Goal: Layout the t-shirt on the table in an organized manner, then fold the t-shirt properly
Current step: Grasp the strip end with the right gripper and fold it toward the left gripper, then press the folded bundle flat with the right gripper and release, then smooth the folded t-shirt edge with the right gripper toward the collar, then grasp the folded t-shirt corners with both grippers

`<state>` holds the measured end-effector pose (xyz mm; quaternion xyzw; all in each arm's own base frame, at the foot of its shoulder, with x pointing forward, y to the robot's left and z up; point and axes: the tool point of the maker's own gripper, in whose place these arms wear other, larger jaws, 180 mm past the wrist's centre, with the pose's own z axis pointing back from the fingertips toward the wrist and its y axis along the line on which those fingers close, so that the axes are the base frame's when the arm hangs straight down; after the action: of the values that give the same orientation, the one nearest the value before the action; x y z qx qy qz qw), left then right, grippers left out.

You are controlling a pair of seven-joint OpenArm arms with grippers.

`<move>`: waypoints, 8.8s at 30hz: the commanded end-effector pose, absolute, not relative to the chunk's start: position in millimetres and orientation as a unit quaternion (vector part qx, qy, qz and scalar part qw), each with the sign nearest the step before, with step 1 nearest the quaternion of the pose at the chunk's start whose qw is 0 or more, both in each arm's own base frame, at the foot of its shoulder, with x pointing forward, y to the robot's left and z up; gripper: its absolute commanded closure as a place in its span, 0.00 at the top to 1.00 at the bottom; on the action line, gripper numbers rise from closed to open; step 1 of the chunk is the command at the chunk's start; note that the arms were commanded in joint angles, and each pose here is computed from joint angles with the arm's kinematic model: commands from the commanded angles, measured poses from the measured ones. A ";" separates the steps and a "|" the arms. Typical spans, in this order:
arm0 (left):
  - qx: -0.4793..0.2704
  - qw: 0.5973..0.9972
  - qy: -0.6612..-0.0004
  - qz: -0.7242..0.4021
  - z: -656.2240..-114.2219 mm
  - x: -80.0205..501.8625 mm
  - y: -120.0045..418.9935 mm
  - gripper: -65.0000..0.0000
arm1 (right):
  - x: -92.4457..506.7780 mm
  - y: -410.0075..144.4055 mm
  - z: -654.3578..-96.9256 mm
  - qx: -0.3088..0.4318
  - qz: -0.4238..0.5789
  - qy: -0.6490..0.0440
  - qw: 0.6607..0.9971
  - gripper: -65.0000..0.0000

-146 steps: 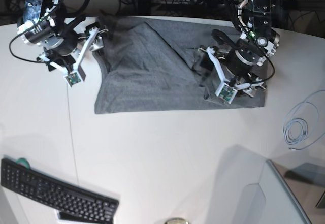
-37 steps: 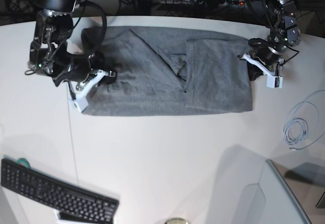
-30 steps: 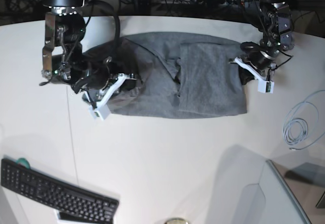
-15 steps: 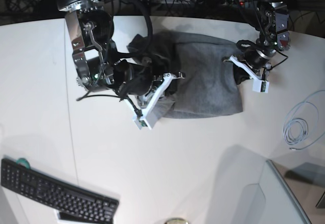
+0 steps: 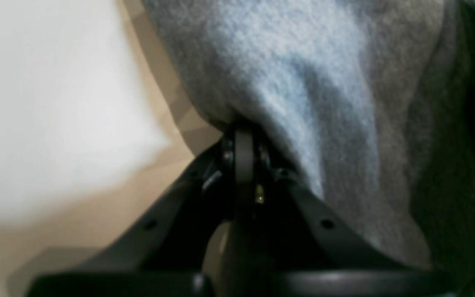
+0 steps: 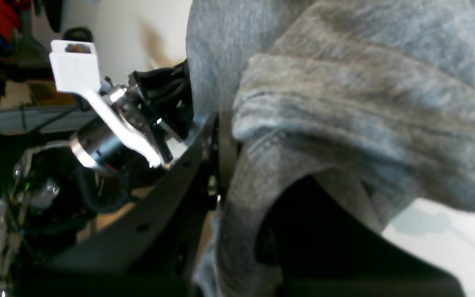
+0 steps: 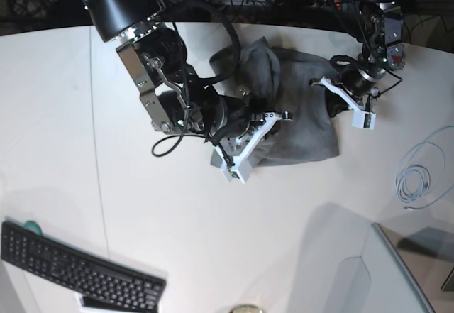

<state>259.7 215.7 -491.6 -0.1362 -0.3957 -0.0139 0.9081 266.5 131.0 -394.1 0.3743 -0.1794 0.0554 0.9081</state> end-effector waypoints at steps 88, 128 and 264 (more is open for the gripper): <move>0.139 0.916 -0.368 0.074 -412.5 149.4 437.9 0.00 | 239.6 233.1 -386.5 0.356 0.284 -0.260 0.851 0.03; 0.140 0.916 -0.369 0.074 -411.4 149.2 439.4 0.00 | 301.9 136.2 -351.3 0.300 0.175 -0.279 0.896 0.00; 0.065 0.904 -0.422 0.026 -402.5 174.9 358.5 0.00 | 168.2 251.0 -388.2 0.325 0.462 -0.264 0.782 0.00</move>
<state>169.1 355.3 -414.1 0.0608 -0.4047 0.0357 0.9117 155.0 245.2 -402.3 0.3173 -0.2389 0.4675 0.7897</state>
